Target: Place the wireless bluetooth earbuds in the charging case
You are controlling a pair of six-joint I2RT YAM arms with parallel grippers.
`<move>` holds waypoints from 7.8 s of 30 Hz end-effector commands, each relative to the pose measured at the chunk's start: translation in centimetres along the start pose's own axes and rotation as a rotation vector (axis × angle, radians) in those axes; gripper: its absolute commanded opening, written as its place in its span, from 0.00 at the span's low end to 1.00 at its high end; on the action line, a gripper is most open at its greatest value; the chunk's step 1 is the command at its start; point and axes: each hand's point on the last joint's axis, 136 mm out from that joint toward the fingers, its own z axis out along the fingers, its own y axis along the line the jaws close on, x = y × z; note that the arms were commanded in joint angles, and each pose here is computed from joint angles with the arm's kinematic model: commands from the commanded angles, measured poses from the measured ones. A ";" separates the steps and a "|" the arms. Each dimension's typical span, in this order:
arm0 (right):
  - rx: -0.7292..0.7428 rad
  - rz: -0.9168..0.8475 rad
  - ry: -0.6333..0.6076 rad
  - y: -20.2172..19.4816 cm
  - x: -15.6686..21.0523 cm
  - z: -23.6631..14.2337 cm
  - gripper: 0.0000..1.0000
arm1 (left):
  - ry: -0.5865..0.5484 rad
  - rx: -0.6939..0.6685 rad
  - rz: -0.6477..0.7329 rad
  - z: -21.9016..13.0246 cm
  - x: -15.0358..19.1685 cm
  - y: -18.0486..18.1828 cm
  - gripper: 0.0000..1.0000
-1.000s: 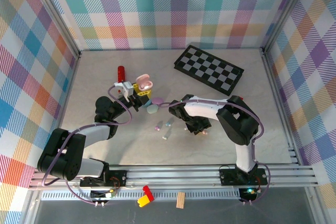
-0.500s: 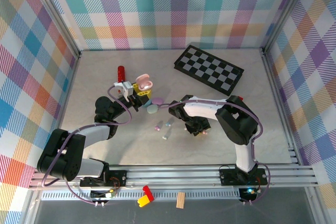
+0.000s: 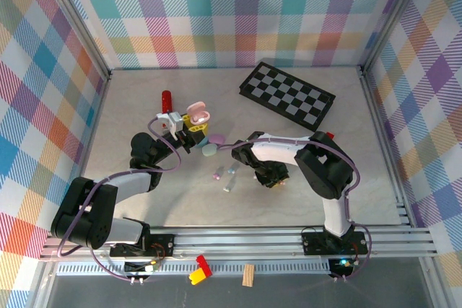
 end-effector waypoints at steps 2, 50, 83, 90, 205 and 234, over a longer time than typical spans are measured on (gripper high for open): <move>0.022 0.000 0.032 -0.6 1.1 -0.2 0.29 | -0.046 0.022 0.041 -0.5 -1.5 -0.5 0.37; -1.125 0.139 -0.628 -3.6 -1.0 -27.2 0.23 | 0.150 0.338 0.075 4.3 1.8 -8.4 0.36; -1.242 0.132 -0.603 -3.3 -2.4 -27.1 0.24 | 0.133 0.481 0.084 6.3 1.5 -13.4 0.35; -1.246 0.145 -0.578 -3.0 -2.7 -26.4 0.24 | 0.122 0.483 0.080 6.3 1.4 -13.5 0.35; -1.380 0.696 -0.565 -4.2 -16.4 -13.2 0.18 | 0.431 -0.062 0.001 0.6 4.9 -6.3 1.00; -1.228 0.528 -0.554 0.0 -26.7 -11.3 0.80 | 0.891 -0.424 0.045 -4.3 9.9 -0.4 1.00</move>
